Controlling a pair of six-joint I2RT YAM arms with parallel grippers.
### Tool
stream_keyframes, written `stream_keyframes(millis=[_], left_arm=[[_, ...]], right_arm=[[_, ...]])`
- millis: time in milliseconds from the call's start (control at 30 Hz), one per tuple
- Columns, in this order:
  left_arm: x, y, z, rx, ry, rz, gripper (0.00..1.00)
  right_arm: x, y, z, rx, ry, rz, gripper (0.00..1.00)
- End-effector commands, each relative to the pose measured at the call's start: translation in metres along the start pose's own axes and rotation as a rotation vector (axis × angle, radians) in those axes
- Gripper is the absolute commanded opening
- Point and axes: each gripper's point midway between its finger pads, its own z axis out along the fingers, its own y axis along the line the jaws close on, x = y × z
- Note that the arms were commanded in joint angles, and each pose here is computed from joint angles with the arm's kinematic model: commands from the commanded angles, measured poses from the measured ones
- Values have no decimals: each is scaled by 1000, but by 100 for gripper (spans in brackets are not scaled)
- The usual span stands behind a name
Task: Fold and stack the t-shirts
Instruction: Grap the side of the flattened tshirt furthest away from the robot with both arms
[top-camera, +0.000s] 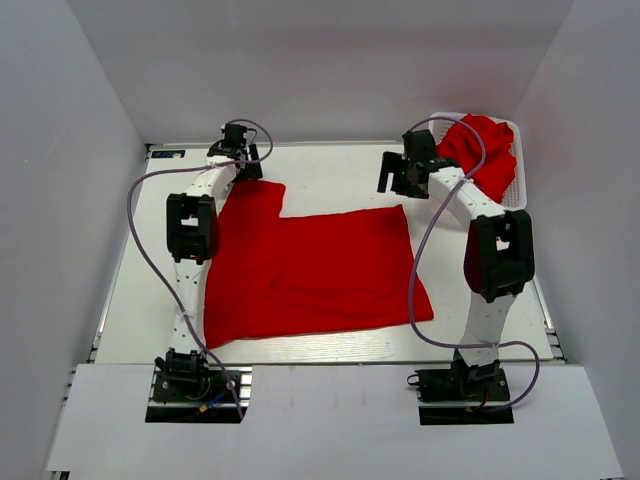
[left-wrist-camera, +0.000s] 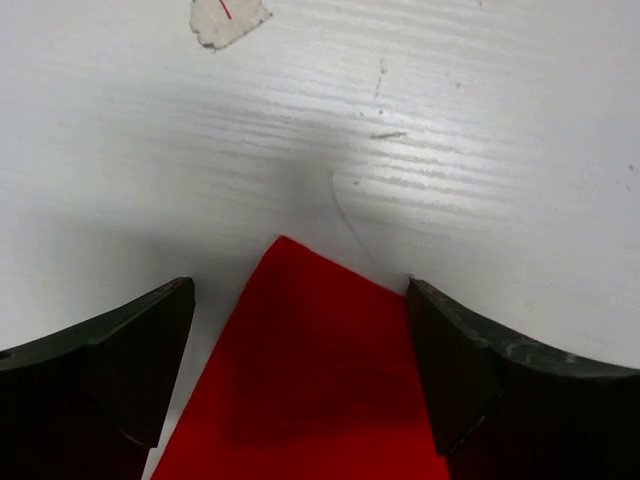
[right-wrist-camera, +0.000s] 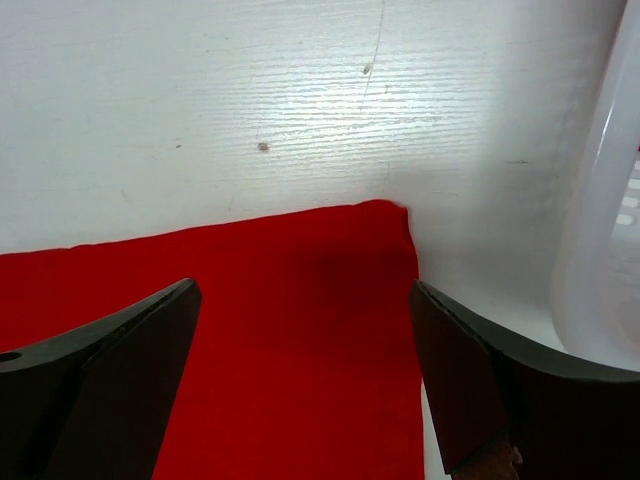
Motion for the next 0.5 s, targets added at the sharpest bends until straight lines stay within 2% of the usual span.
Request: stream_keyframes(millis=[0, 33, 233, 333, 367, 433, 467], left_arm=[[-9, -9, -4, 36, -22, 23, 94], [1, -7, 0, 30, 3, 28, 87], [37, 1, 5, 24, 62, 60, 62], [40, 0, 5, 36, 74, 62, 41], [50, -1, 10, 44, 98, 65, 21], [58, -2, 12, 51, 120, 68, 2], [58, -4, 12, 60, 122, 68, 0]], right_arm=[[-10, 0, -3, -23, -11, 2, 90], [-10, 0, -2, -27, -10, 1, 90], [-6, -5, 3, -11, 3, 7, 90], [-1, -5, 5, -9, 20, 9, 90], [0, -5, 6, -8, 23, 13, 90], [7, -4, 7, -7, 37, 5, 90], [9, -3, 7, -15, 43, 1, 90]])
